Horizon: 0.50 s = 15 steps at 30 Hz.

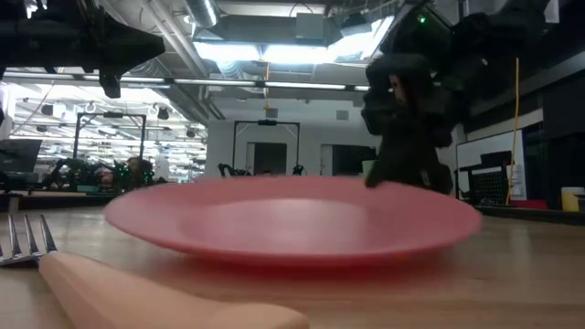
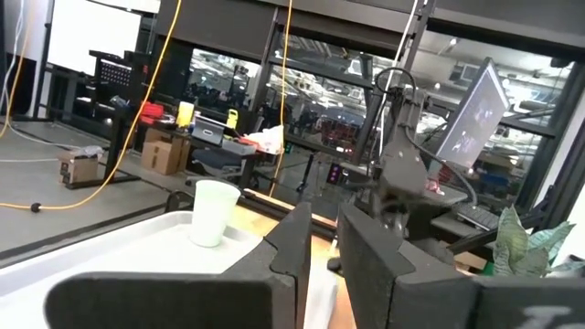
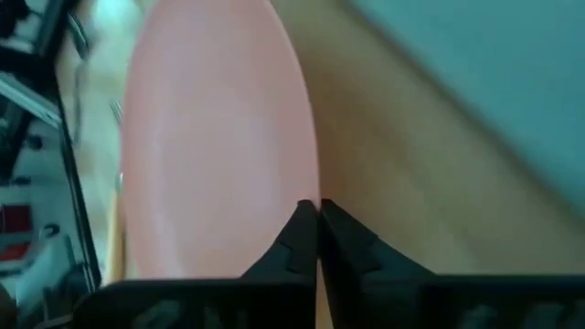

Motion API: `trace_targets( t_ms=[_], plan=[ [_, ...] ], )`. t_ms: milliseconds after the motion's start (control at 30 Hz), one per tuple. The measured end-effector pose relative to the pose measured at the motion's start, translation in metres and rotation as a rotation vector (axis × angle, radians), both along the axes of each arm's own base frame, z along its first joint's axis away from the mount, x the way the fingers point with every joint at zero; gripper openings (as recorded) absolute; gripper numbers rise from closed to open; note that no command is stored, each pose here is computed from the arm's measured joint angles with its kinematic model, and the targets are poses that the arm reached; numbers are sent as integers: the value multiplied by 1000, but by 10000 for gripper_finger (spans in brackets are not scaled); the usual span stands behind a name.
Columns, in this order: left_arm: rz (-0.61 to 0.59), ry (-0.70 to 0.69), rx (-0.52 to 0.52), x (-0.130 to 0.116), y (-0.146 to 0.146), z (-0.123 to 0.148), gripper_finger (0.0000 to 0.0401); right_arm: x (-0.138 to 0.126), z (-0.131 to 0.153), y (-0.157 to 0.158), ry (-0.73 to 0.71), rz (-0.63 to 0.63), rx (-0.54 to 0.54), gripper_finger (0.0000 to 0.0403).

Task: Pick and place plate/cup/fork/spoon on tray
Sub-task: Put the orange plate on the blue tray on the bottom left of the green cup

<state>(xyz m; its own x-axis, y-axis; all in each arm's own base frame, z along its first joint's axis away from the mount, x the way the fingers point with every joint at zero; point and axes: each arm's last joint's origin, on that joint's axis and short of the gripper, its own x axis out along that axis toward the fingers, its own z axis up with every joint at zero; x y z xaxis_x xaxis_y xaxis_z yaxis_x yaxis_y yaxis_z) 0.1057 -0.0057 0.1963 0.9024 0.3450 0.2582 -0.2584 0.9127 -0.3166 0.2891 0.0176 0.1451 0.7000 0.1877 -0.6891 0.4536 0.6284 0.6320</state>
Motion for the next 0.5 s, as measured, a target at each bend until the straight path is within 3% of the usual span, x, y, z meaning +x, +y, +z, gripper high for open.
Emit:
trace_targets(
  t_ms=[233,500],
  plan=[
    [-1,2,0,0,0,0,51,-7,31,-28,-117,-91,-27,2],
    [-1,2,0,0,0,0,51,-26,62,-86,-237,-294,-38,1]
  ],
)
